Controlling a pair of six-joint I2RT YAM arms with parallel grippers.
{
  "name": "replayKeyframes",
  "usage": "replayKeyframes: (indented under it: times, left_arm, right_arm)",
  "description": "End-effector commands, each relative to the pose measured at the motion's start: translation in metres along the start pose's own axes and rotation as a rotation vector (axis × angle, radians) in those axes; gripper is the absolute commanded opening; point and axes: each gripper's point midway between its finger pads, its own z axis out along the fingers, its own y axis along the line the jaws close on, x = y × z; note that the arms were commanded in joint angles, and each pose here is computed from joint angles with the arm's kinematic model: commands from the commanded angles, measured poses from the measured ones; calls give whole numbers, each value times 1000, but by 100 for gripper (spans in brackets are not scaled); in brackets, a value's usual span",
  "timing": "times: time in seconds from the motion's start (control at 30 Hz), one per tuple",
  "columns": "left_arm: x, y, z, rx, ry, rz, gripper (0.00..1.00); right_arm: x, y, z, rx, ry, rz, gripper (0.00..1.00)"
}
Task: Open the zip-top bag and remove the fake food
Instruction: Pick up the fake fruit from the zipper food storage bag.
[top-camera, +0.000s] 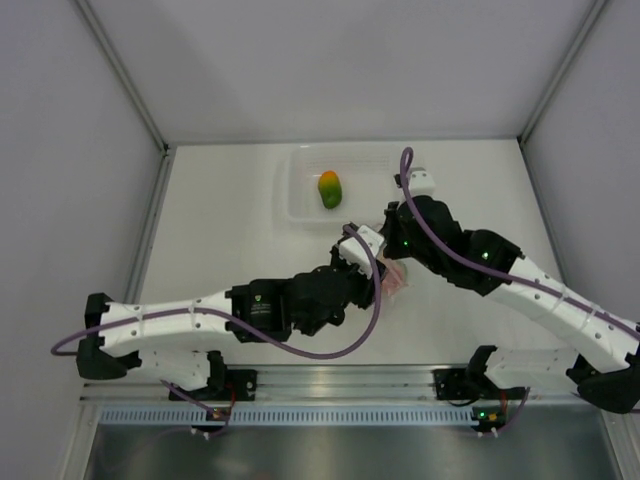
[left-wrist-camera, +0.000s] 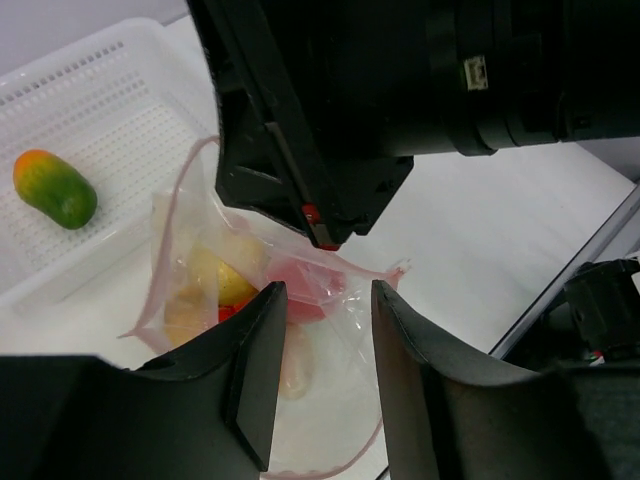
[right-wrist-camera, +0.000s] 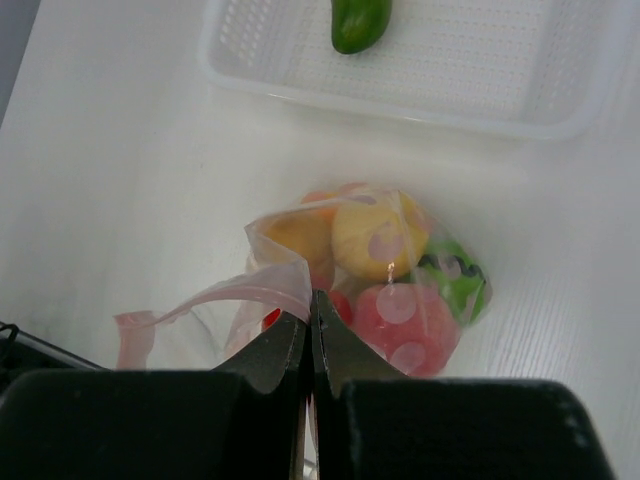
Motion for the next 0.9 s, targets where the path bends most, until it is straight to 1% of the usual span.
replayKeyframes:
  times: [0.0, 0.17, 0.27, 0.4, 0.67, 0.8, 0.83, 0.87]
  left_arm:
    - [-6, -9, 11, 24, 6, -19, 45]
    - [23, -4, 32, 1, 82, -12, 41]
    - [44, 18, 51, -27, 144, -62, 39]
    - [69, 35, 71, -72, 208, -70, 40]
    - [92, 50, 81, -117, 247, -57, 39]
    - [106, 48, 86, -102, 283, -66, 39]
    - [108, 47, 85, -97, 287, -77, 38]
    - [109, 46, 84, -91, 285, -83, 33]
  right_arm:
    - [-31, 0, -8, 33, -72, -46, 0]
    - [-43, -1, -15, 32, -90, -52, 0]
    - [-44, 2, -19, 5, -89, -50, 0]
    - [-42, 3, -22, -12, -88, -49, 0]
    - [-36, -5, -26, -8, -77, -73, 0]
    - [-37, -17, -29, 33, -80, -79, 0]
    - [-37, -20, -28, 40, -79, -83, 0]
    - [-39, -25, -26, 54, -82, -85, 0]
